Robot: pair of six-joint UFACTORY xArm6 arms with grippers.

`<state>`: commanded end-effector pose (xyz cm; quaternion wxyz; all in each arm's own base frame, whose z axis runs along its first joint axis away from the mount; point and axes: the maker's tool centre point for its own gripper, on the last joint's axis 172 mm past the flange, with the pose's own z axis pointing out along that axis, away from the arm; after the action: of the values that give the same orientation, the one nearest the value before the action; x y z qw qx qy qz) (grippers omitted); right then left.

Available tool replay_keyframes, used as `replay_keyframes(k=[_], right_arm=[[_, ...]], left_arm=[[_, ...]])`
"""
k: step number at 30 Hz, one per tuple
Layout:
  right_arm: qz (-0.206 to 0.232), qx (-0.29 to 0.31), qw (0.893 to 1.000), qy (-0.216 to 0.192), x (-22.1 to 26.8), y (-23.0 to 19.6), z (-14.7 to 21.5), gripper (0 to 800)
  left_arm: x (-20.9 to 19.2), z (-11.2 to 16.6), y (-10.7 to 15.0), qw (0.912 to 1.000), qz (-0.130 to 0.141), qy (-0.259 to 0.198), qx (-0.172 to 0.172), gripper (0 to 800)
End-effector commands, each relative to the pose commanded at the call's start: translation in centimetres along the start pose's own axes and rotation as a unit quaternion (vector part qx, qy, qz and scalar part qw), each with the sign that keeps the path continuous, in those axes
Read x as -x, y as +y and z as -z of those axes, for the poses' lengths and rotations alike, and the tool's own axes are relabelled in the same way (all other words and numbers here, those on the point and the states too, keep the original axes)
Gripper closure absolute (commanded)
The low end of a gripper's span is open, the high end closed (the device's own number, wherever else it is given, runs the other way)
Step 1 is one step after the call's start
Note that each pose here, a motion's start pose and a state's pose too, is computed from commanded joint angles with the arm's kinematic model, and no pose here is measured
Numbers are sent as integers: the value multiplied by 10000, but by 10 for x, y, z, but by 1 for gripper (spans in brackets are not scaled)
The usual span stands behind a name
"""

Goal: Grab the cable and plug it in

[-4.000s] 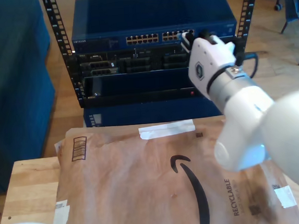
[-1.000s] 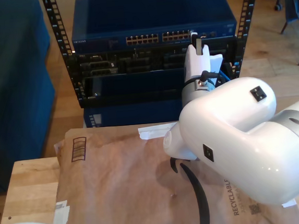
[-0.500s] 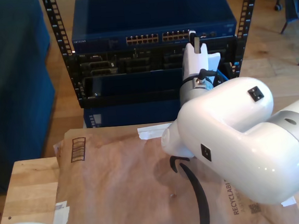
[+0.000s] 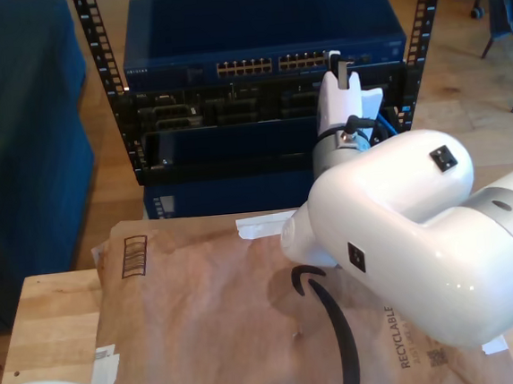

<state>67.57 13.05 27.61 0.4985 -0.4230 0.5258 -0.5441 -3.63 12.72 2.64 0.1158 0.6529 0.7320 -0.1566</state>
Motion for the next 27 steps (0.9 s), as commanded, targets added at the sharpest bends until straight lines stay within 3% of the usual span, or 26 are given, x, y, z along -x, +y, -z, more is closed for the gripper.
replay_keyframes(k=[27], right_arm=[[8,135,9998,-123,14,8,1,800]], left_arm=[[0,0,0,10000,0,0,0,0]])
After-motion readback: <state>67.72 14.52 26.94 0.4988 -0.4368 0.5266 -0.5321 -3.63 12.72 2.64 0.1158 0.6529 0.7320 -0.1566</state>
